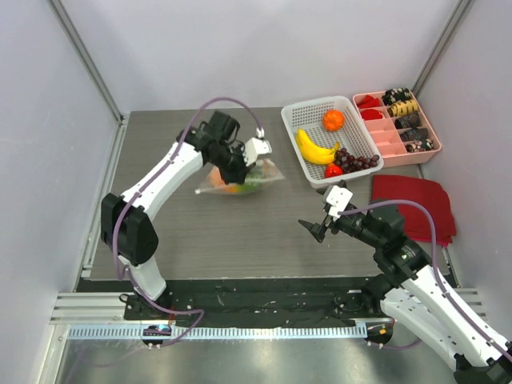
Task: Place the food in the zip-top bag and seal the zipper
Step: Place the zipper food storage bag at the center of the board, then reset both arms
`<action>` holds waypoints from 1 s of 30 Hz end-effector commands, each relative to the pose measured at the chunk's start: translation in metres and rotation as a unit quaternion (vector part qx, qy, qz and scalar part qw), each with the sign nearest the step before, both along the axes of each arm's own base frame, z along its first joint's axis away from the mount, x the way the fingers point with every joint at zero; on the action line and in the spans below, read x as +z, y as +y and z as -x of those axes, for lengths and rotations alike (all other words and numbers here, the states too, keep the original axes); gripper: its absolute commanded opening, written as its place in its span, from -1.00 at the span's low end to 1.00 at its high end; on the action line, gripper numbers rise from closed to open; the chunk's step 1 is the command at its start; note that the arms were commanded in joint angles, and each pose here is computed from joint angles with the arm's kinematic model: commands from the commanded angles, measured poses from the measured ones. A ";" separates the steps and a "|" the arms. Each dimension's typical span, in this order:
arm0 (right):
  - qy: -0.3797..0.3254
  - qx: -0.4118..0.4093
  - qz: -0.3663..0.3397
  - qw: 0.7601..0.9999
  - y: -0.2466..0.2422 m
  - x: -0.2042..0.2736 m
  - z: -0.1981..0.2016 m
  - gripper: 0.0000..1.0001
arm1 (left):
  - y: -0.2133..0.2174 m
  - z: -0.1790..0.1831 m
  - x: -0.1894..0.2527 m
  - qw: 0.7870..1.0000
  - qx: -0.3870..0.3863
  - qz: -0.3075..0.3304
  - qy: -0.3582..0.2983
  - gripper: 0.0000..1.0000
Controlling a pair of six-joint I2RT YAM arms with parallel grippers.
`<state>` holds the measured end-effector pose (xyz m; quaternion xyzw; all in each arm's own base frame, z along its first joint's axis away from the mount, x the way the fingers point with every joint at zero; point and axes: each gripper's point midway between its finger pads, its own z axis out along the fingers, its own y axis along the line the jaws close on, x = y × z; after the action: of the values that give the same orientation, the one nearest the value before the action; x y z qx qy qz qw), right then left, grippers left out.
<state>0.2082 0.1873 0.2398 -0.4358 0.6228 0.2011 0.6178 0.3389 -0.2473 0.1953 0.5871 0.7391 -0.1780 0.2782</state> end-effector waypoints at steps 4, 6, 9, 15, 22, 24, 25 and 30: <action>0.018 -0.053 -0.030 0.998 -0.016 0.012 0.002 0.99 | -0.028 0.067 -0.051 0.989 0.046 0.061 0.126 -0.99; 0.022 -0.063 -0.033 0.997 -0.020 0.012 0.002 0.99 | -0.033 0.086 -0.058 0.985 0.037 0.067 0.156 -0.99; 0.031 -0.077 -0.040 0.996 -0.026 0.010 0.005 0.99 | -0.039 0.099 -0.059 0.980 0.049 0.085 0.175 -0.99; 0.037 -0.111 -0.057 0.991 -0.039 0.021 0.010 0.99 | -0.042 0.115 -0.064 0.971 0.073 0.090 0.211 -0.43; 0.057 -0.195 -0.081 0.976 -0.072 0.039 0.011 0.99 | -0.022 0.123 -0.018 0.975 0.092 0.103 0.175 0.43; 0.062 -0.232 -0.096 0.966 -0.085 0.044 0.009 0.99 | -0.008 0.123 0.007 0.974 0.112 0.122 0.155 0.71; 0.073 -0.240 -0.096 0.963 -0.088 0.041 0.010 0.99 | -0.002 0.121 0.015 0.973 0.121 0.129 0.151 0.72; 0.076 -0.299 -0.119 0.944 -0.113 0.049 0.010 0.99 | 0.058 0.097 0.056 0.953 0.228 0.157 0.125 1.00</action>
<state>0.1997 0.0966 0.2764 -0.2031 0.7288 0.1312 0.6406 0.2276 -0.2322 0.2156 0.3970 0.8188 -0.3153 0.2695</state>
